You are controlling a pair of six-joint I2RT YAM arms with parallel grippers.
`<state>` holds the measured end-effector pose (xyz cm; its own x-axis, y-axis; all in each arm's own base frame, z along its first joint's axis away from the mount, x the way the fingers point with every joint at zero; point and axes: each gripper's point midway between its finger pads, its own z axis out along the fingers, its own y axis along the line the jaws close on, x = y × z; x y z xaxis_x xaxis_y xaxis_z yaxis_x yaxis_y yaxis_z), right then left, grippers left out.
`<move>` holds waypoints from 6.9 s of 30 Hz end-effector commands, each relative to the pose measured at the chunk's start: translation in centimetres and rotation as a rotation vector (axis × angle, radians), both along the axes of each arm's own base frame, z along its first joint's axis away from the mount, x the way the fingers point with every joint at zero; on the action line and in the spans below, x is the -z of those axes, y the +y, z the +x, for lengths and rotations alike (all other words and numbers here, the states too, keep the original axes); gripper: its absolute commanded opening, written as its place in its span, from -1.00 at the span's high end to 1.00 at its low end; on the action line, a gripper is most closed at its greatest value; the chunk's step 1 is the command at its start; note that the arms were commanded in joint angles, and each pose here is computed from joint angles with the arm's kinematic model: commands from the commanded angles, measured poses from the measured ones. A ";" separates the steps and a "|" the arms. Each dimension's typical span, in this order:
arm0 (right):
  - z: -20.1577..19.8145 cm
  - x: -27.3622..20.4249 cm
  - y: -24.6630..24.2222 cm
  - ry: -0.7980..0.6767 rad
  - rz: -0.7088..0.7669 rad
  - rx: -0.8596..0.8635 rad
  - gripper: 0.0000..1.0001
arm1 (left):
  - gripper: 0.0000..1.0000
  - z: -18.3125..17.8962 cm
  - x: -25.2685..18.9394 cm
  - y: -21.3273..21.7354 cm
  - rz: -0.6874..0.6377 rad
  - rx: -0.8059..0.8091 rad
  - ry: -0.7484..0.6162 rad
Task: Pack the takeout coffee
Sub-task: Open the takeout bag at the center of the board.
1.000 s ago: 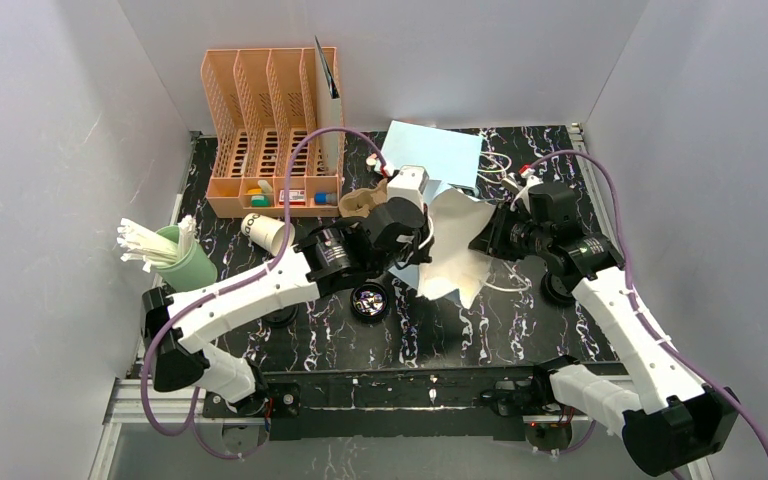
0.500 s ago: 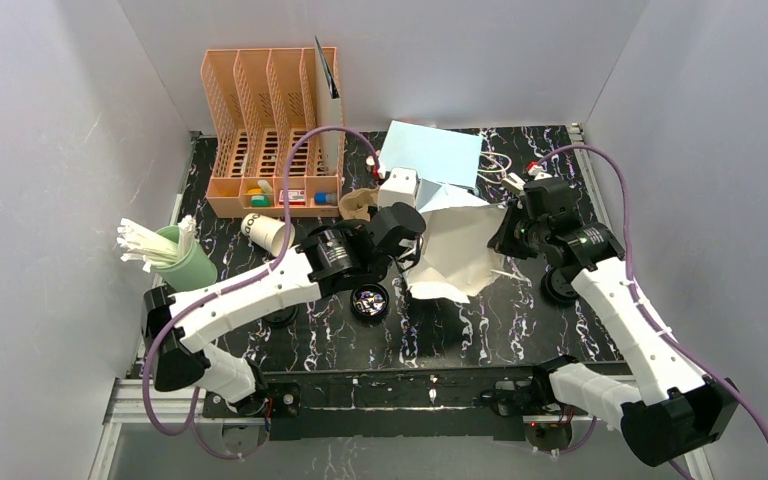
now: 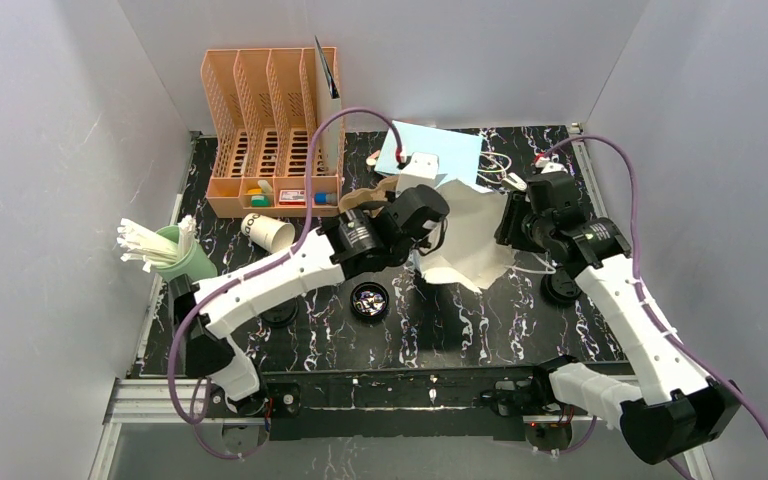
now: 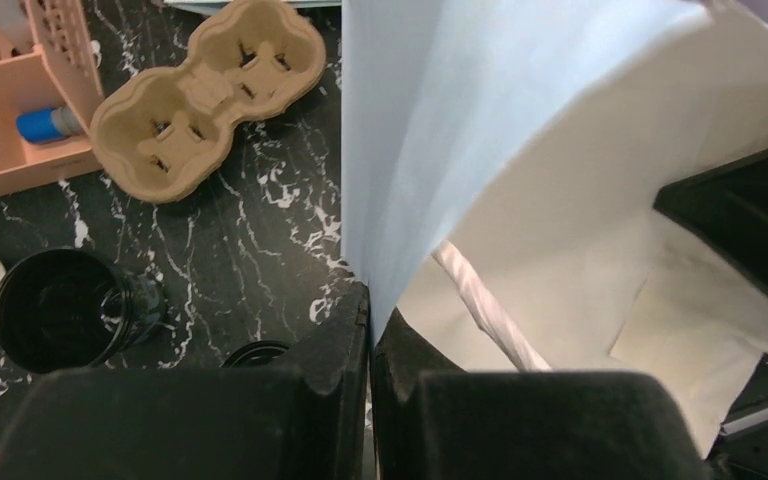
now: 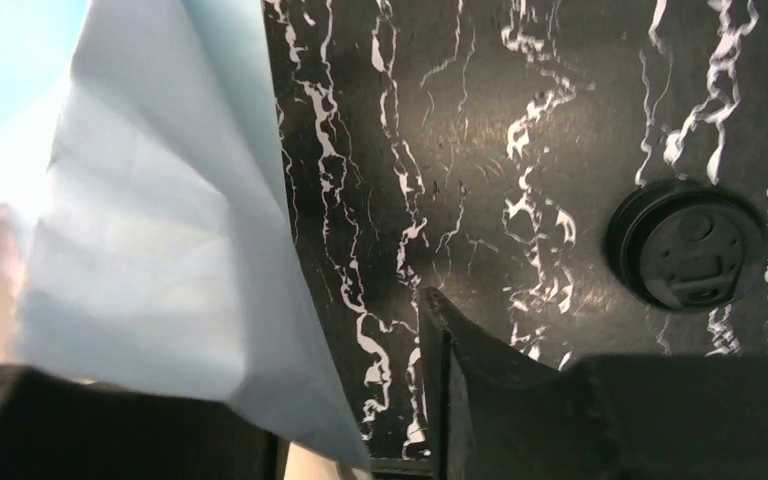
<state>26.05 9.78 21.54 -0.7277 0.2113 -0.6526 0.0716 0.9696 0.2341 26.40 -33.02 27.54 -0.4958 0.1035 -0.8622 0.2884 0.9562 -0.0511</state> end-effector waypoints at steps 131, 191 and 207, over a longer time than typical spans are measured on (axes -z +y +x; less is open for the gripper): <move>2.5 2.2 14.3 -0.268 0.088 -0.127 0.97 | 1.00 -3.3 -10.0 -4.3 -0.660 0.286 0.150; 3.4 0.1 10.7 -0.210 -0.548 -0.235 0.97 | 1.00 0.1 -7.2 3.7 -0.207 0.041 0.053; 0.3 3.7 12.0 0.067 -0.389 -0.326 0.97 | 0.44 -3.3 -4.5 1.1 -0.268 0.161 0.267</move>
<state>26.55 21.36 17.72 -0.7234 -0.3145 -0.6146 -0.2402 0.9493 -0.2030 25.35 -31.09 31.39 -0.6596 -0.0253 -0.7512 0.3278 0.8897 -0.3178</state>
